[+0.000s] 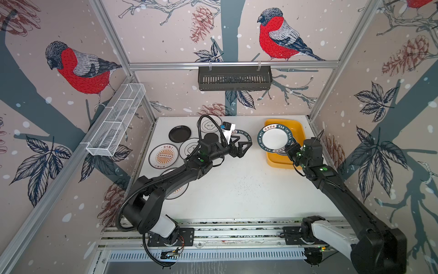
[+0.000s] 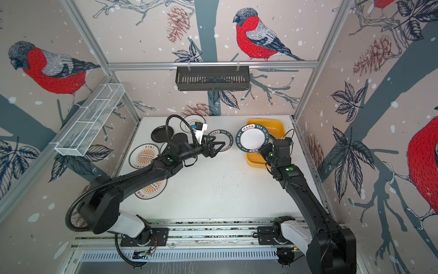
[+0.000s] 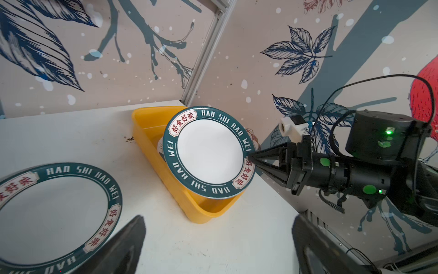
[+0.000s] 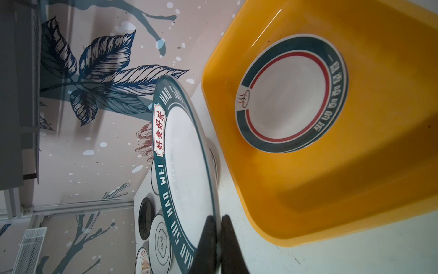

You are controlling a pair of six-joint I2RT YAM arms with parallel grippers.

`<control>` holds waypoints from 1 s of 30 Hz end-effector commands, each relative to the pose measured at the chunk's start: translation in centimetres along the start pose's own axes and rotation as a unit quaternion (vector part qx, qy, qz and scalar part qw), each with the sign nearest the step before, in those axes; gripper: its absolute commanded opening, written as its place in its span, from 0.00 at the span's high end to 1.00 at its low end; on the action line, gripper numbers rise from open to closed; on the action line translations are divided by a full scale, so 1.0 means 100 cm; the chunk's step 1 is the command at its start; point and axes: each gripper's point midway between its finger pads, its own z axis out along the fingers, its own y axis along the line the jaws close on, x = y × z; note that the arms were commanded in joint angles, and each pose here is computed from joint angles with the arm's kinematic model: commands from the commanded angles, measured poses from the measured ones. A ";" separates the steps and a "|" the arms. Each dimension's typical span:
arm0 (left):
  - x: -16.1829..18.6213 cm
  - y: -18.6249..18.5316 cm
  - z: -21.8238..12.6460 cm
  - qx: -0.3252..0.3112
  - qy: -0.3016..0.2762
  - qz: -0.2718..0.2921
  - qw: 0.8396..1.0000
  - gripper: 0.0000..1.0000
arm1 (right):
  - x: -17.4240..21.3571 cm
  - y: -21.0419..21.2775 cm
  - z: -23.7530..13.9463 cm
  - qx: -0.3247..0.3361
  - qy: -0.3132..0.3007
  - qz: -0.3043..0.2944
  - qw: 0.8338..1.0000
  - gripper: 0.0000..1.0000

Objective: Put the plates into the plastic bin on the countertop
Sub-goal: 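Carry the green plate into the yellow bin and lower it onto the stack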

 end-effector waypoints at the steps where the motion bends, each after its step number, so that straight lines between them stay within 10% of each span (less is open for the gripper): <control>1: -0.017 -0.021 0.012 0.058 -0.022 0.041 0.997 0.03 | -0.014 0.003 0.002 -0.024 -0.016 0.031 0.999 0.99; 30: 0.032 0.005 0.084 0.110 0.040 -0.037 0.992 0.04 | -0.063 -0.060 0.091 0.043 0.006 0.066 0.997 0.99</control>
